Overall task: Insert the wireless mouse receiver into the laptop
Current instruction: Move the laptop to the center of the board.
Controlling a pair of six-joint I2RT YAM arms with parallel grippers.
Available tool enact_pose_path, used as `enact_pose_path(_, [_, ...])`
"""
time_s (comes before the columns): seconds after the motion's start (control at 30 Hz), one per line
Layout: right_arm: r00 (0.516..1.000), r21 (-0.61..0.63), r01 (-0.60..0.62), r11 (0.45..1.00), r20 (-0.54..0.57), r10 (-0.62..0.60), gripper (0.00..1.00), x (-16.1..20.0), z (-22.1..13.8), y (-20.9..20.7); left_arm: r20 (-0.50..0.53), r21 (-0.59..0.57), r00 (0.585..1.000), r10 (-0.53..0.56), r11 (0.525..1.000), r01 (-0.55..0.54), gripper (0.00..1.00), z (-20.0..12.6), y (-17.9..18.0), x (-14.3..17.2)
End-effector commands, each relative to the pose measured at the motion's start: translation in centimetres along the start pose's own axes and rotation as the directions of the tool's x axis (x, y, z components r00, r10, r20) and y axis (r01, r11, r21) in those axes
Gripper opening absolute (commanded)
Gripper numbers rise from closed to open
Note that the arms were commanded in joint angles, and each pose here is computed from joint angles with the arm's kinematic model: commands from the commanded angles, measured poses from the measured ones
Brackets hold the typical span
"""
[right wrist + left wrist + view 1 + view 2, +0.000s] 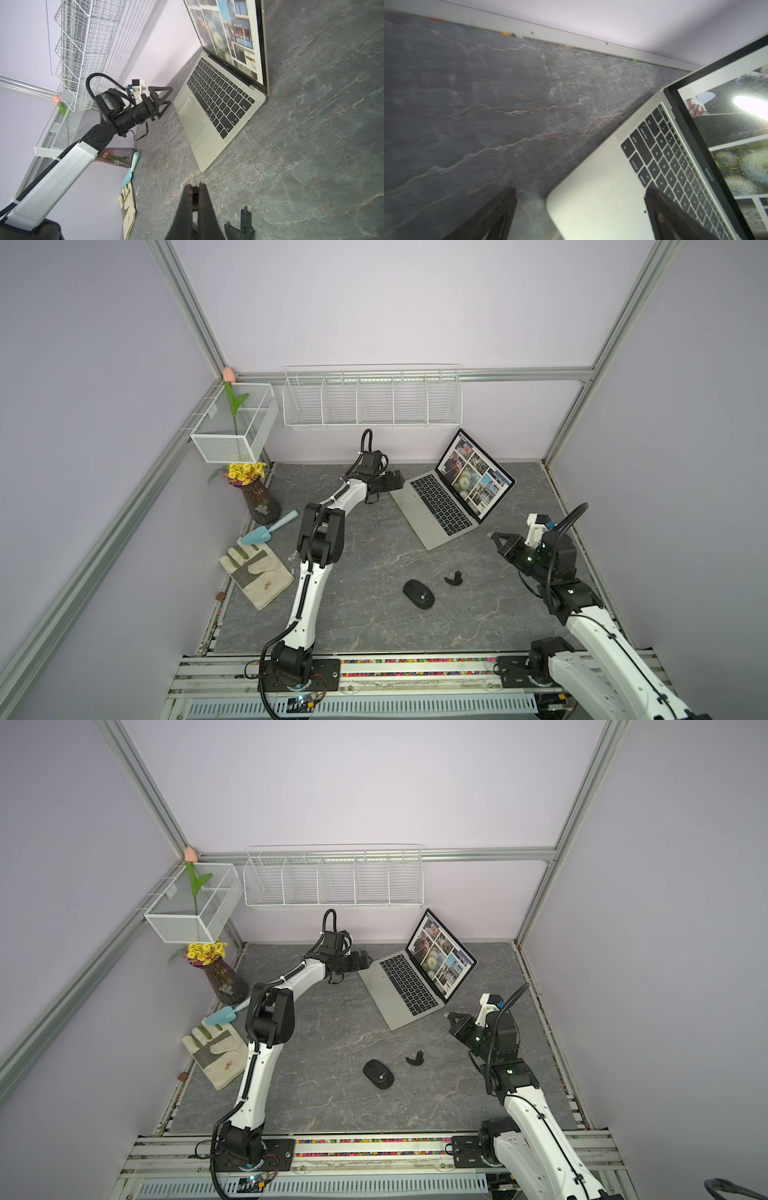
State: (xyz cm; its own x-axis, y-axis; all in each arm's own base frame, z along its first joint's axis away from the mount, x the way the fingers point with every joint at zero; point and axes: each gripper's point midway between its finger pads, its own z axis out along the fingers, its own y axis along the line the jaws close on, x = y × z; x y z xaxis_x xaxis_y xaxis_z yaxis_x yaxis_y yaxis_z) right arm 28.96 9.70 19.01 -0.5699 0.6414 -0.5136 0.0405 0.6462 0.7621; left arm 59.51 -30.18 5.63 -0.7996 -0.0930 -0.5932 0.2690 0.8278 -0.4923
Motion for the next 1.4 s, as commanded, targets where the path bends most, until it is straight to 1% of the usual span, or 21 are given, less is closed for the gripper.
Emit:
enact_pose_path(0.0, [1.0, 0.033, 0.023, 0.999, -0.012, -0.022, 0.06, 0.3, -0.2, -0.6, -0.026, 0.138, 1.0, -0.011, 0.99, 0.014, 0.97, 0.9, -3.1, 0.0])
enact_pose_path(0.17, [0.998, 0.06, -0.035, 0.998, -0.055, 0.039, 0.06, 1.7, 1.4, -2.7, -0.071, 0.204, 0.995, 0.066, 0.978, -0.05, 0.94, 1.6, -3.7, 1.6])
enact_pose_path(0.27, [0.995, 0.049, -0.081, 0.995, -0.058, 0.084, 0.06, 1.6, 3.0, -3.3, -0.126, 0.246, 0.989, 0.081, 0.968, -0.047, 0.91, 1.3, -4.4, 3.3])
enact_pose_path(0.33, [0.99, 0.087, -0.125, 0.988, -0.053, 0.13, 0.06, 1.3, 4.1, -4.5, -0.155, 0.247, 0.983, 0.093, 0.968, -0.053, 0.9, 0.5, -4.7, 4.8])
enact_pose_path(0.4, [0.988, 0.092, -0.147, 0.985, -0.041, 0.152, 0.06, 0.9, 4.9, -5.2, -0.16, 0.252, 0.982, 0.103, 0.966, -0.06, 0.9, -0.6, -5.2, 6.2])
enact_pose_path(0.5, [0.986, 0.104, -0.152, 0.983, -0.05, 0.158, 0.06, 0.4, 6.0, -6.3, -0.173, 0.285, 0.979, 0.106, 0.957, -0.053, 0.9, -2.6, -6.4, 8.2])
enact_pose_path(0.6, [0.986, 0.119, -0.139, 0.983, -0.078, 0.149, 0.06, -0.1, 6.9, -7.8, -0.153, 0.294, 0.983, 0.106, 0.954, -0.057, 0.91, -4.9, -7.5, 9.4])
enact_pose_path(0.67, [0.983, 0.147, -0.13, 0.981, -0.109, 0.146, 0.07, 0.0, 7.3, -8.9, -0.128, 0.258, 0.987, 0.095, 0.964, -0.06, 0.93, -6.1, -7.4, 9.3])
enact_pose_path(0.77, [0.979, 0.265, -0.101, 0.959, -0.144, 0.143, 0.07, 0.5, 7.1, -11.2, -0.092, 0.151, 0.993, 0.075, 0.987, -0.06, 0.97, -7.3, -5.6, 8.5])
enact_pose_path(0.83, [0.978, 0.281, -0.104, 0.954, -0.143, 0.149, 0.06, 0.2, 7.2, -12.1, -0.058, 0.106, 0.996, 0.065, 0.993, -0.058, 1.0, -7.6, -4.6, 7.3])
enact_pose_path(0.9, [0.978, 0.271, -0.127, 0.954, -0.129, 0.167, 0.06, -0.5, 7.6, -12.6, -0.037, 0.095, 0.998, 0.052, 0.994, -0.048, 0.99, -7.5, -4.0, 6.1])
enact_pose_path(1.0, [0.977, 0.277, -0.162, 0.947, -0.092, 0.194, 0.07, -1.8, 8.1, -14.0, -0.041, 0.083, 0.999, 0.032, 0.996, -0.029, 0.99, -6.6, -3.0, 4.8])
enact_pose_path(1.07, [0.98, 0.284, -0.134, 0.949, -0.107, 0.17, 0.07, -2.1, 8.6, -14.4, -0.04, 0.08, 0.998, 0.04, 0.996, -0.036, 0.99, -5.9, -2.8, 4.2])
enact_pose_path(1.13, [0.981, 0.279, -0.097, 0.955, -0.135, 0.139, 0.07, -2.2, 9.4, -14.7, -0.049, 0.106, 0.998, 0.041, 0.994, -0.036, 0.99, -5.3, -3.3, 3.9])
enact_pose_path(1.2, [0.978, 0.273, -0.088, 0.958, -0.158, 0.135, 0.07, -2.2, 10.1, -15.1, -0.057, 0.122, 0.998, 0.03, 0.992, -0.023, 0.99, -4.8, -3.5, 3.8])
enact_pose_path(1.27, [0.973, 0.309, -0.098, 0.946, -0.172, 0.157, 0.07, -2.1, 10.3, -16.1, -0.06, 0.129, 0.998, 0.015, 0.992, -0.008, 0.99, -4.7, -3.5, 4.0])
enact_pose_path(1.37, [0.956, 0.412, -0.117, 0.904, -0.199, 0.215, 0.07, -1.2, 9.5, -17.7, -0.068, 0.135, 0.998, -0.001, 0.991, 0.01, 0.99, -4.9, -3.5, 4.5])
